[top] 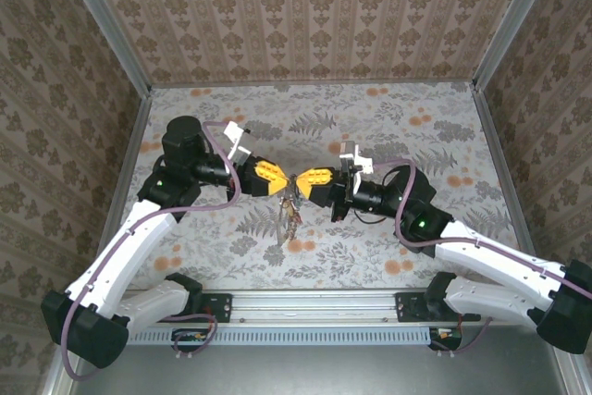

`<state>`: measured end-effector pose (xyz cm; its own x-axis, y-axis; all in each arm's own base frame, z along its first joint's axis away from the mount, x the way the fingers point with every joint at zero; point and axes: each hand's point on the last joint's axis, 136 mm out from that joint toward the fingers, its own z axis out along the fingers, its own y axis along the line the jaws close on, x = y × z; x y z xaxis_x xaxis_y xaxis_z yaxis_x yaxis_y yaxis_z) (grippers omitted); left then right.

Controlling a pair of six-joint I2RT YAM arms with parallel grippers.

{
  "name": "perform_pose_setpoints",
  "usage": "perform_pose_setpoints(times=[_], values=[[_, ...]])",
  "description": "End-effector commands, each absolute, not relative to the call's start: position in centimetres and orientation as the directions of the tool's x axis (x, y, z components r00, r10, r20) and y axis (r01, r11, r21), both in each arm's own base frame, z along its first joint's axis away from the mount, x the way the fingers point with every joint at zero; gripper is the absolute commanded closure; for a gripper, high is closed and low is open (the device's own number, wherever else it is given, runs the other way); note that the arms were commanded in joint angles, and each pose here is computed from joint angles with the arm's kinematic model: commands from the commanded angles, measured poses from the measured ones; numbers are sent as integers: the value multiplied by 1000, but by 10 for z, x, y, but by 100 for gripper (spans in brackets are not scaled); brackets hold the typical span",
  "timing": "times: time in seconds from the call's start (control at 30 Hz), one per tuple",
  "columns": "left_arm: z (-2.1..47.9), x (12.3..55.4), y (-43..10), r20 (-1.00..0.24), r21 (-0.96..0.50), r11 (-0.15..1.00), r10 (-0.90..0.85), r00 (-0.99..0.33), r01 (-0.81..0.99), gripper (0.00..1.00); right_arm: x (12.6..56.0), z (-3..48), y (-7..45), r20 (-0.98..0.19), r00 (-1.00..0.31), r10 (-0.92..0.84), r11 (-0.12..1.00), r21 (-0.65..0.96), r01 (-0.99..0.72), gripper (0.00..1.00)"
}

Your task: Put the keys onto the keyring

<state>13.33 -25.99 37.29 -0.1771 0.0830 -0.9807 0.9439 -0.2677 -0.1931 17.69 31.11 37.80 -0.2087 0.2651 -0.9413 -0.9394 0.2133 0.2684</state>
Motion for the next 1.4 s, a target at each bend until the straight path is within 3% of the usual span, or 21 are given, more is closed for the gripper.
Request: perform_pose_setpoints(times=[0.0, 0.33, 0.67, 1.37], values=[[388, 123, -252, -994, -106, -351, 52, -94, 930, 100, 166, 393, 300, -922, -191, 336, 210, 271, -939, 100], [389, 130, -243, -994, -102, -309, 58, -88, 946, 100, 164, 400, 290, -907, -71, 414, 355, 233, -905, 100], [395, 128, -235, -997, -78, -315, 39, -70, 946, 100, 158, 400, 319, -917, -52, 395, 301, 182, -936, 100], [401, 115, -229, -998, -67, -362, 24, -62, 930, 100, 158, 415, 331, -916, 18, 401, 309, 116, -944, 100]])
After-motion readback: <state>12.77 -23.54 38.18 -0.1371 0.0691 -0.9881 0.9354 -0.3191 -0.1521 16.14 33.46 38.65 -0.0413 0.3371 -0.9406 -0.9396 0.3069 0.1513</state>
